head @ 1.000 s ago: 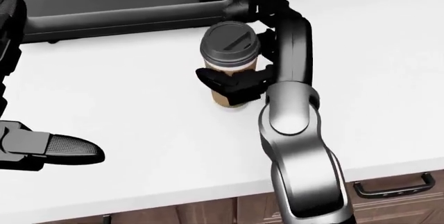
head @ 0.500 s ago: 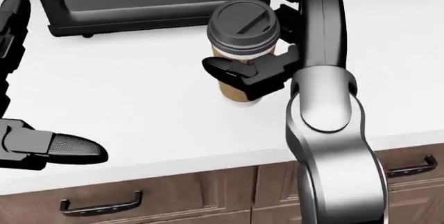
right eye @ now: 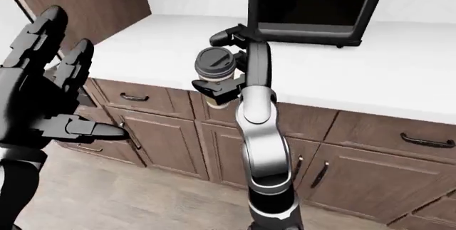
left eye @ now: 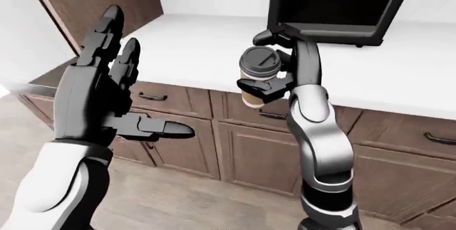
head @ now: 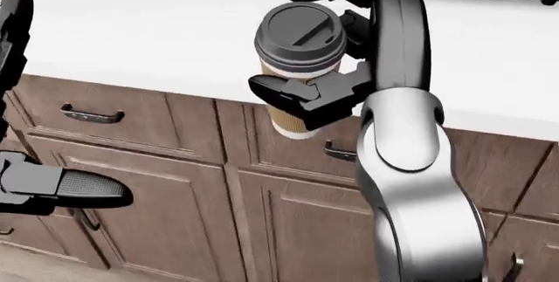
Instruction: Move the drinks to the dining counter.
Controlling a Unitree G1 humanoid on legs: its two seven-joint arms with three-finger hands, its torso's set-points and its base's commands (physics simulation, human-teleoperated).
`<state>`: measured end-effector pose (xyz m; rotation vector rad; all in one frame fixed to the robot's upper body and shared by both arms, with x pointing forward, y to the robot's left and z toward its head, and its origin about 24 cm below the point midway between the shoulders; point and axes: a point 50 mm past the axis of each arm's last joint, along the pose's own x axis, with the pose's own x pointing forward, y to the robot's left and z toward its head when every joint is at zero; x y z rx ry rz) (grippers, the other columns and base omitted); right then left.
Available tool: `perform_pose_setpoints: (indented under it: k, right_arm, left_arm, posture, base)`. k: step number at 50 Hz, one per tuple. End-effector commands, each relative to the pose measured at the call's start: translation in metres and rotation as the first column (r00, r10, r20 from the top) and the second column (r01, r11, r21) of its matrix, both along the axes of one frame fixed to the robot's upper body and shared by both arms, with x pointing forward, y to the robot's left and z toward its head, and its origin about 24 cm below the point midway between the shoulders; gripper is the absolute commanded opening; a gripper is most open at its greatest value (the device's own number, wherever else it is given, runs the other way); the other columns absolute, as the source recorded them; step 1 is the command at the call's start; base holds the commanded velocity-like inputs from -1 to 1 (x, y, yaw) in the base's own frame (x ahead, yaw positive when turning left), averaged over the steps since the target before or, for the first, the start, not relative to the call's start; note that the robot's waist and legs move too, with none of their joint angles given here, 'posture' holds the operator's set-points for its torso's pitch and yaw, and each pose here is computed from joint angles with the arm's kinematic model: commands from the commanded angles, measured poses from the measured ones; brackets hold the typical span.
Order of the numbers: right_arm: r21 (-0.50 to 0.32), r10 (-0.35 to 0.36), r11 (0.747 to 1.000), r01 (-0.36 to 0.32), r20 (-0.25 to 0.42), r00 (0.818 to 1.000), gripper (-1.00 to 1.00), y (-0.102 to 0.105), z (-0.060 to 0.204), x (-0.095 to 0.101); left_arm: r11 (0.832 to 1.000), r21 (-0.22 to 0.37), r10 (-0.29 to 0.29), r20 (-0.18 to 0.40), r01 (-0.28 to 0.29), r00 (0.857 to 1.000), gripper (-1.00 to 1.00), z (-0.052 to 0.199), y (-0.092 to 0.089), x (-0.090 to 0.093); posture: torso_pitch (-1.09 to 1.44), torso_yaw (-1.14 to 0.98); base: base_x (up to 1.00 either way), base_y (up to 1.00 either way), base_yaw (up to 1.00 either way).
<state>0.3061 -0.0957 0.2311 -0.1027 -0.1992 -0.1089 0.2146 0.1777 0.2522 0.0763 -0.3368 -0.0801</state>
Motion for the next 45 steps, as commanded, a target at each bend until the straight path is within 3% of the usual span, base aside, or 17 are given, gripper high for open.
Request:
perform_pose_setpoints:
  k: [1, 45]
  right_arm:
    - [0.010, 0.035, 0.999, -0.036, 0.109, 0.993, -1.00, 0.0055, 0.0190, -0.0067]
    - [-0.002, 0.027, 1.000, -0.027, 0.118, 0.993, -1.00, 0.0053, 0.0133, -0.0053]
  left_arm:
    - [1.000, 0.000, 0.014, 0.050, -0.014, 0.999, 1.00, 0.0065, 0.0014, -0.0028]
    - [1.000, 0.005, 0.006, 0.044, -0.006, 0.999, 1.00, 0.0023, -0.0017, -0.0033]
  posture:
    - [0.00, 0.00]
    - [0.00, 0.00]
  base:
    - [0.00, 0.00, 1.00]
    - [0.04, 0.00, 1.00]
